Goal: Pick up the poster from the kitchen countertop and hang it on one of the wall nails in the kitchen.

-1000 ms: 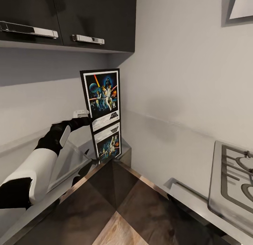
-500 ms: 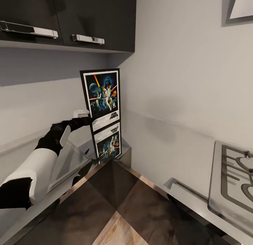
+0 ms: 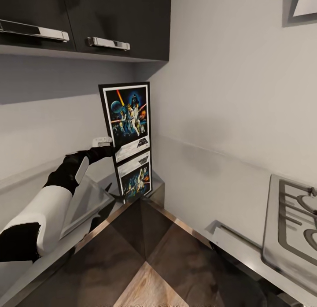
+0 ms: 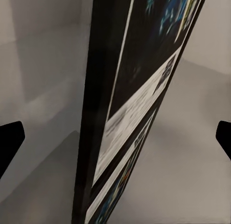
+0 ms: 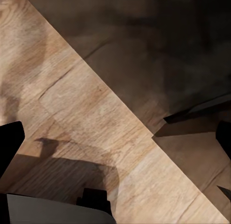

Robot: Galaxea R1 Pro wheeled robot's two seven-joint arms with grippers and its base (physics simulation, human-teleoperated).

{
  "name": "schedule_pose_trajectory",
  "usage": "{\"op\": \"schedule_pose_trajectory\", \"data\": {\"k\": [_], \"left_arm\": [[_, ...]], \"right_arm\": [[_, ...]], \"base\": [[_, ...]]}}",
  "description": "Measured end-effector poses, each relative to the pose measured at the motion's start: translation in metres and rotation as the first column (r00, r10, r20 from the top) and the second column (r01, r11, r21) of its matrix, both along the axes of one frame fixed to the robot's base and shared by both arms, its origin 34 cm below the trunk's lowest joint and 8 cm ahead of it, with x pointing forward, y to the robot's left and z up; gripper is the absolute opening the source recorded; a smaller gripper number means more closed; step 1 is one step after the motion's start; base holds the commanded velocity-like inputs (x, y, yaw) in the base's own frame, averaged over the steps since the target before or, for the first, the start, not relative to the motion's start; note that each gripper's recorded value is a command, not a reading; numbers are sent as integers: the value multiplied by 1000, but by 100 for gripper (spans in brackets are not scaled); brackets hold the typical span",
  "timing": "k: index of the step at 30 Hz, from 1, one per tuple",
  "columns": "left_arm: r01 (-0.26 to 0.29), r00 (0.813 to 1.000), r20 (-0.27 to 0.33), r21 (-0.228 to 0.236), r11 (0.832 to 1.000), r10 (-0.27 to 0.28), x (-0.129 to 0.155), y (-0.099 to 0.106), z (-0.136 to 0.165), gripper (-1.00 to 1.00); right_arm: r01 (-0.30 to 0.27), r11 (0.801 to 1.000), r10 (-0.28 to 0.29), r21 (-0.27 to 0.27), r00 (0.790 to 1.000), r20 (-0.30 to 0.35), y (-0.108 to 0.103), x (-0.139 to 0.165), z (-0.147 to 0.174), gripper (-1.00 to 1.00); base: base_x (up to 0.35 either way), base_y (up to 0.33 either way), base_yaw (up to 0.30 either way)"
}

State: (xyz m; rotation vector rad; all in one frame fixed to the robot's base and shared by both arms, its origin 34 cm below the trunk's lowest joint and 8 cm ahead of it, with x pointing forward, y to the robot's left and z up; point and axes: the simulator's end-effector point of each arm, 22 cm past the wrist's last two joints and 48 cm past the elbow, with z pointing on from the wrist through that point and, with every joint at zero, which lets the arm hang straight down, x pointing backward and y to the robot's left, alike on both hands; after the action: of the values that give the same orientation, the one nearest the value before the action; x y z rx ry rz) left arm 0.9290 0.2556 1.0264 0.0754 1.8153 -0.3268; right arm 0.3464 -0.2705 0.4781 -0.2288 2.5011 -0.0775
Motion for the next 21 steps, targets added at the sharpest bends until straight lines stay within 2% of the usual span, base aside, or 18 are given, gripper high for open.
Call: {"op": "schedule_pose_trajectory", "data": {"k": [8, 9, 12, 21], "left_arm": [[15, 1000, -13, 3, 1000, -15, 2, -10, -8, 100], [25, 1000, -11, -1, 1000, -25, 2, -18, -7, 100], [31, 1000, -6, -1, 1000, -31, 5, -21, 7, 100], [31, 1000, 2, 1, 1000, -31, 13, -20, 21, 100]], "right_arm": [[0, 1000, 0, 0, 1000, -13, 0, -5, -3, 100], [0, 1000, 0, 0, 1000, -15, 0, -5, -3, 100], [0, 1000, 0, 0, 1000, -20, 0, -7, -4, 100], [0, 1000, 0, 0, 999, -32, 0, -11, -6, 100]], "base": [[0, 0, 0], [0, 0, 0], [0, 0, 0], [0, 0, 0]]}}
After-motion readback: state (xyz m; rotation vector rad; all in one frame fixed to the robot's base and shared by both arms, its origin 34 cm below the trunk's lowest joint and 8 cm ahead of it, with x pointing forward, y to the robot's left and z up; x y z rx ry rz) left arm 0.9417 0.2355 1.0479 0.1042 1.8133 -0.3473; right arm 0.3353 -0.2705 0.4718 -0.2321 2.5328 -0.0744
